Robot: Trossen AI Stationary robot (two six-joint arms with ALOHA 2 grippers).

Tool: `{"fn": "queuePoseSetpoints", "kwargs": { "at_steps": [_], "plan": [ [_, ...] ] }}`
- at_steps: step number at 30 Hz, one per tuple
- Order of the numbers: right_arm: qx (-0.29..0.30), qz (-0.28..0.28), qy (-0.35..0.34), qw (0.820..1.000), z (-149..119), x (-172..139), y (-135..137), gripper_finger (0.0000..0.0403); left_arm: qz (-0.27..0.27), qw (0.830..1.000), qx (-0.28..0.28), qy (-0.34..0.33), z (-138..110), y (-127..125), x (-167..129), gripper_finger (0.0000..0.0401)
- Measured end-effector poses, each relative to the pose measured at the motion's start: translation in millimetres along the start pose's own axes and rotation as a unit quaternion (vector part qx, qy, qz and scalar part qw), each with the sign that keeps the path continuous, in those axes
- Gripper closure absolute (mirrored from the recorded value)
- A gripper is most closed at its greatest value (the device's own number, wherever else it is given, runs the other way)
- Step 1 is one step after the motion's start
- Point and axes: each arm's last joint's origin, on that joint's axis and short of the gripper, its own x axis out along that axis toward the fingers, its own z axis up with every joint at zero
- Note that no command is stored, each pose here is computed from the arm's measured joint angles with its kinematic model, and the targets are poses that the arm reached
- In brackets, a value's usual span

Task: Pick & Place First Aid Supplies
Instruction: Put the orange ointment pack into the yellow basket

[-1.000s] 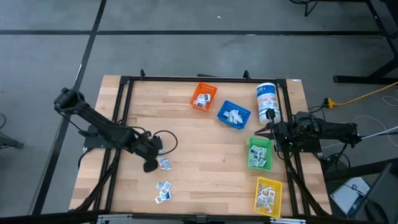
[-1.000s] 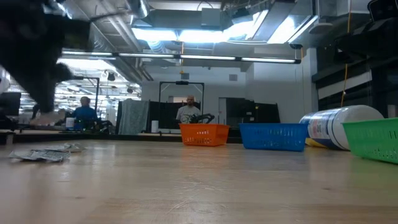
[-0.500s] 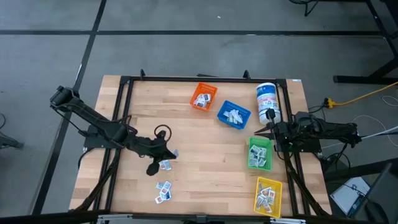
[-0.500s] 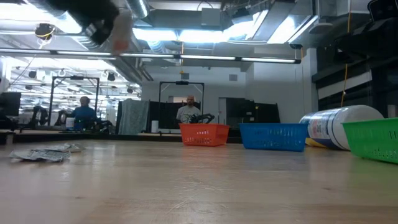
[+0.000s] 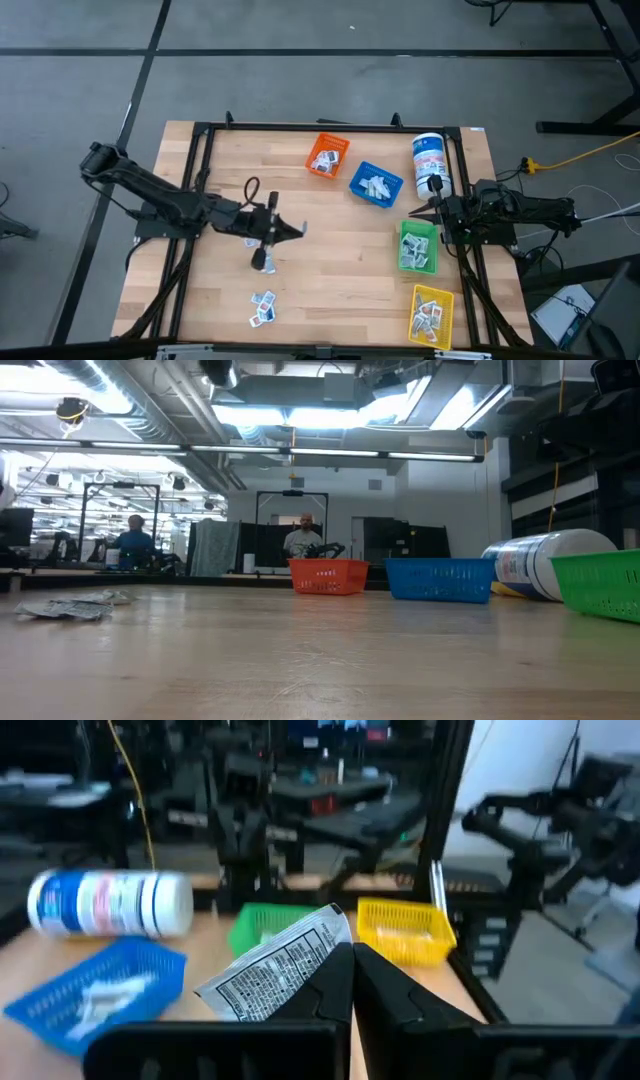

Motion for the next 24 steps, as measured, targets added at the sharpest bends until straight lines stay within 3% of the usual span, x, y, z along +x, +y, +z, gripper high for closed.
{"fn": "queuePoseSetpoints", "kwargs": {
  "at_steps": [3, 9, 15, 24],
  "plan": [
    [0.0, 0.0, 0.0, 1.0, 0, 0, 0, 0.0377, -0.014, 0.999, -0.001, -0.031, -1, 3, 13, 0.0399],
    [0.0, 0.0, 0.0, 1.0, 0, 0, 0, 0.0377, -0.09, 0.99, -0.008, -0.105, -12, 1, 42, 0.04],
    [0.0, 0.0, 0.0, 1.0, 0, 0, 0, 0.0377, -0.13, 0.987, 0.001, -0.094, -16, -11, 89, 0.0399],
    [0.0, 0.0, 0.0, 1.0, 0, 0, 0, 0.0377, -0.215, 0.969, 0.063, -0.1, -18, -28, 164, 0.04]
  ]
}}
